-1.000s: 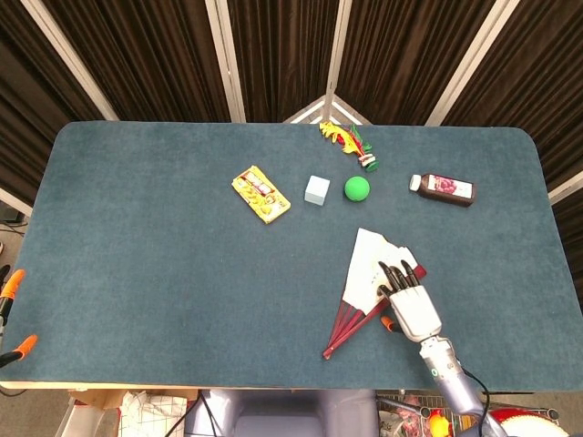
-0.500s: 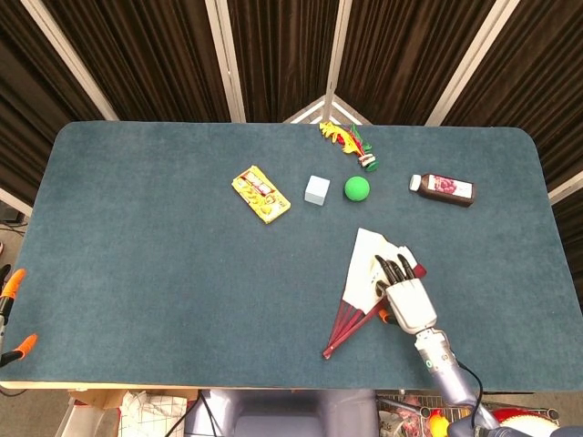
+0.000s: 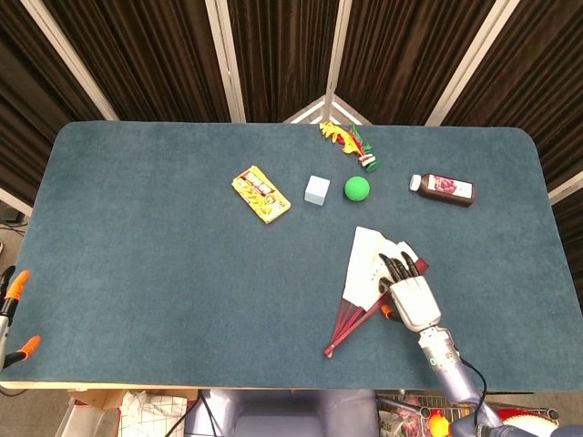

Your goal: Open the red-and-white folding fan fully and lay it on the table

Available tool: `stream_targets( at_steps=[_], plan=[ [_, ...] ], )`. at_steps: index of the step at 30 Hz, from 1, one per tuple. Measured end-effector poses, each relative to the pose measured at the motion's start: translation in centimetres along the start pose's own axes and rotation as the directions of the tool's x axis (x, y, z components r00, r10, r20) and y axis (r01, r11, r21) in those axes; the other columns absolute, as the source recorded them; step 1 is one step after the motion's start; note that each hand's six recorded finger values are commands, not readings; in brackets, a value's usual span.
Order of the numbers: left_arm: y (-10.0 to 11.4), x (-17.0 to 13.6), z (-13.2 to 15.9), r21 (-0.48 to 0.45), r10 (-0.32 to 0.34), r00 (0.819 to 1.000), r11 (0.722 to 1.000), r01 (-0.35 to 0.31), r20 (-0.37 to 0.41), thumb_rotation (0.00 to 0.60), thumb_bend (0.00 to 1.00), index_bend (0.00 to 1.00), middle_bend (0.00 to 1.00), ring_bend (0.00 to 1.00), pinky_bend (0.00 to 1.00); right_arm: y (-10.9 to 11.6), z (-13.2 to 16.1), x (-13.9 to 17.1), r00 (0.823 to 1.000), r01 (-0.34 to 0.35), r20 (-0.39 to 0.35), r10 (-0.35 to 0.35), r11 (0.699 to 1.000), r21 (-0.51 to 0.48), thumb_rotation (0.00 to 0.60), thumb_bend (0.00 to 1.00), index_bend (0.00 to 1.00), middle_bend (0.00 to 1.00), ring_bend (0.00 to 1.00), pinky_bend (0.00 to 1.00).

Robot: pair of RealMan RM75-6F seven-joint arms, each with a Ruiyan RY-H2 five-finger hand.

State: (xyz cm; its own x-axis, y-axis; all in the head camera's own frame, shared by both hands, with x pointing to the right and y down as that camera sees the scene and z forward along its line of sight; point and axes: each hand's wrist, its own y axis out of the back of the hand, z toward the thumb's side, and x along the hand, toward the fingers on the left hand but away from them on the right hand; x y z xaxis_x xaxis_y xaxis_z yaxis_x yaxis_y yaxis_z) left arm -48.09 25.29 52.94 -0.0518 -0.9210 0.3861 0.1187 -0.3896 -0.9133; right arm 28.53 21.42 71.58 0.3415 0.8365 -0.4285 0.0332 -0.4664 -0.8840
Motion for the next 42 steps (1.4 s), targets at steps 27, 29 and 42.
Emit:
stream_targets(
  at_steps=[27,29,42],
  plan=[
    [0.0,0.0,0.3,0.000,0.005,1.000,1.000,-0.005,0.009,0.600,0.13,0.00,0.00,0.00,0.00,2.3,0.1,-0.6,0.995,0.081,-0.059,-0.081,0.997,-0.012,0.600,0.34,0.78,0.20,0.23,0.12],
    [0.0,0.0,0.3,0.000,0.004,1.000,1.000,-0.004,0.009,0.600,0.13,0.00,0.00,0.00,0.00,2.9,0.1,-0.6,0.993,0.094,-0.066,-0.095,0.995,-0.013,0.600,0.34,0.78,0.20,0.23,0.12],
    [-0.4,0.2,0.7,0.012,-0.009,1.000,1.000,0.008,0.015,0.600,0.13,0.00,0.00,0.00,0.00,5.9,-0.4,-0.8,0.986,0.132,-0.096,-0.134,0.991,-0.027,0.600,0.36,0.84,0.21,0.23,0.13]
  ],
)
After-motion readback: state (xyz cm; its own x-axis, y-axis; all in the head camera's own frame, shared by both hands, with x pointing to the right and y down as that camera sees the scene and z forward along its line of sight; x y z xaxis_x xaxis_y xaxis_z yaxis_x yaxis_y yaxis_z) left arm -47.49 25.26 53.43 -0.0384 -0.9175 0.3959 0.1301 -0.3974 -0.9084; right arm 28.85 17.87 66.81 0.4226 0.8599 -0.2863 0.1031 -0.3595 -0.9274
